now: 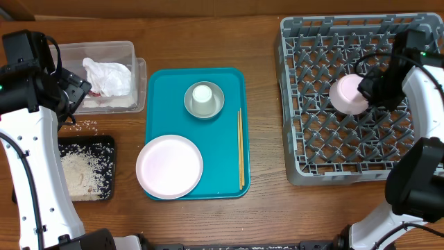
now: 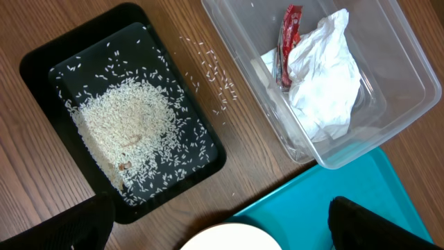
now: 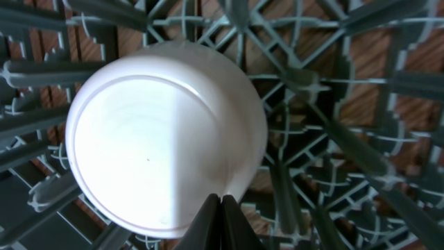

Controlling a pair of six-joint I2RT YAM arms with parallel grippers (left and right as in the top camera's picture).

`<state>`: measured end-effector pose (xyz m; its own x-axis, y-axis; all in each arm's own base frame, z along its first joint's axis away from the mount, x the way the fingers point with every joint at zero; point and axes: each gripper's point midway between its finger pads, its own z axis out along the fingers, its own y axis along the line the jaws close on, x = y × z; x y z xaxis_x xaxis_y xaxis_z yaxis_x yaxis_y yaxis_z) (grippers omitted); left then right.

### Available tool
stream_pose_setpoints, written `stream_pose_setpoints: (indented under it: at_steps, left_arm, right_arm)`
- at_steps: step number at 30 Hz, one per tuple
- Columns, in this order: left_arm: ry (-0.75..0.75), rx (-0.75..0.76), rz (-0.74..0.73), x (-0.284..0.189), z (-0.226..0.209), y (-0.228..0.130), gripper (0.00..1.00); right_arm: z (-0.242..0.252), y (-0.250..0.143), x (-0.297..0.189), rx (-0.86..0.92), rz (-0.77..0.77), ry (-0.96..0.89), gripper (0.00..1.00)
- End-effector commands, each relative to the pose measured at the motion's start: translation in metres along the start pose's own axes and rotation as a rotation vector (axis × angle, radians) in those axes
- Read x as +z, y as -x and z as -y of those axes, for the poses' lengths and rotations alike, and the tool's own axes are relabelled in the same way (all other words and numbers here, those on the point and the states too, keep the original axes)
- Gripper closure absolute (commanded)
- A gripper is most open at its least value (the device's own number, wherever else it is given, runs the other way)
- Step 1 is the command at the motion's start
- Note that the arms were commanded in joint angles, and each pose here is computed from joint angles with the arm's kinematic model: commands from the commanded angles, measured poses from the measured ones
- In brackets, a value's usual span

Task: Sort waste into correct bins and load items into the dishwasher
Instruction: 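Open the right gripper and lift it off the bowl, then move the right gripper to the white cup in the grey bowl and grasp it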

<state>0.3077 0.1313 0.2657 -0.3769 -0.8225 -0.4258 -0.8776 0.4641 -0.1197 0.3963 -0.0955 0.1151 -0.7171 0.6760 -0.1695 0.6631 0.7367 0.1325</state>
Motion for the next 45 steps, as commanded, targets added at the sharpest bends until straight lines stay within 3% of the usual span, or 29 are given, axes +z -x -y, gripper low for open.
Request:
stream_pose_setpoints:
  at_steps: [1,8,11,14,17,20,31,36,45]
  left_arm:
    - [0.003,-0.016,-0.001,0.002,0.0,0.002,0.0]
    - [0.003,-0.016,-0.001,0.002,0.0,0.002,0.0]
    - [0.003,-0.016,-0.001,0.002,0.0,0.002,0.0]
    - [0.003,-0.016,-0.001,0.002,0.0,0.002,0.0]
    - [0.003,-0.016,-0.001,0.002,0.0,0.002,0.0]
    - [0.003,-0.016,-0.001,0.002,0.0,0.002,0.0]
    - [0.003,-0.016,-0.001,0.002,0.0,0.002,0.0]
    - [0.003,-0.015,-0.001,0.002,0.0,0.002,0.0]
    - [0.003,-0.015,-0.001,0.002,0.0,0.002,0.0]
  right_arm:
    - [-0.017,0.01,-0.032,0.001,0.056,0.055,0.96]
    - [-0.118,-0.055,-0.087,-0.307,-0.031,0.451,0.96]
    - [-0.16,-0.091,-0.096,-0.434,-0.052,0.528,0.9]
    - [-0.199,-0.129,-0.094,-0.568,-0.05,0.555,0.62]
    - [-0.237,-0.166,-0.09,-0.683,-0.019,0.568,0.2]
    - [-0.271,-0.2,-0.079,-0.74,0.037,0.551,0.08]
    - [-0.338,-0.275,-0.02,-0.896,0.244,0.462,0.0]
    - [-0.345,-0.281,0.003,-0.91,0.329,0.394,0.0]
    - [-0.347,-0.285,0.028,-0.916,0.331,0.364,0.0]
